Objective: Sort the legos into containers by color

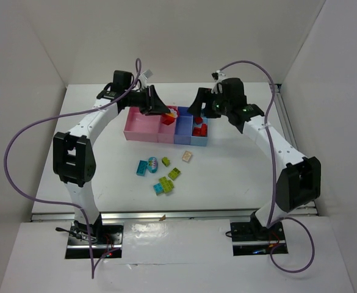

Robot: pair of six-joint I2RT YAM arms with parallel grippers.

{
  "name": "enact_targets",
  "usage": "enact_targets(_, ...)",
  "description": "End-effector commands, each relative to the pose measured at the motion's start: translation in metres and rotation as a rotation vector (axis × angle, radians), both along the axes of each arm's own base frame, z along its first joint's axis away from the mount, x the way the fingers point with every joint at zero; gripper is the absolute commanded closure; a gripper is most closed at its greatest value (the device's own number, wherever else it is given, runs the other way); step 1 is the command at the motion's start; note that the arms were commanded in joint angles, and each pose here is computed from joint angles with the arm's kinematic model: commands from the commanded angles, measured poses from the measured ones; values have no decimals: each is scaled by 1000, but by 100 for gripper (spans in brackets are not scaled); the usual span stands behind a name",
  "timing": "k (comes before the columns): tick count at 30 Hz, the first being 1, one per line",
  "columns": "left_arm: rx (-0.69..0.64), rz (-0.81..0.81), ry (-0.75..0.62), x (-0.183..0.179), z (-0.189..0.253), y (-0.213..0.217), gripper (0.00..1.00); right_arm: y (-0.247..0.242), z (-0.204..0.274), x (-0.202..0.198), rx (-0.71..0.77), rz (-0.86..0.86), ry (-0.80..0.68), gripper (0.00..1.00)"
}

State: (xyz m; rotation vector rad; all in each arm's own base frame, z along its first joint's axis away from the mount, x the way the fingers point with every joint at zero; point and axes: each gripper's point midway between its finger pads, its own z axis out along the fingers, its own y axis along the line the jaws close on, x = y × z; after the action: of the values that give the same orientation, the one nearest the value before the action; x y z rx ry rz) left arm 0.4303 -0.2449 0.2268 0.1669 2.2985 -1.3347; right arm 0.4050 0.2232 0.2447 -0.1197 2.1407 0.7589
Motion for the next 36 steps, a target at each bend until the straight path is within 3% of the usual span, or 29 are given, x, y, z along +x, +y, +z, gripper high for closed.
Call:
enact_targets(1,-70,-98,-89,-4,26,-11,100,36,32,-14,125,210,-74,21)
enact_targets(6,-135,-180,-118,-14,39,-17,100,55,38,-20,246,360,-45,17)
enact_targets(17,-206,-221,-133,-19,53,-22,100,63,39,-28,331,432,-36,16)
enact_targets(21,-203,-196,-124,-15,51,-22,100,62,35,-30,362,401,6,16)
enact_targets(24,-162,-107,-108,-4,47,-18,100,55,33,-29,370,305,44,16)
enact_targets(29,-86,51,-93,13,43,-7,100,36,36,-19,295,83,-18,15)
enact_targets(36,53,175,-85,15,41,-4,100,54,28,-8,219,32,7,13)
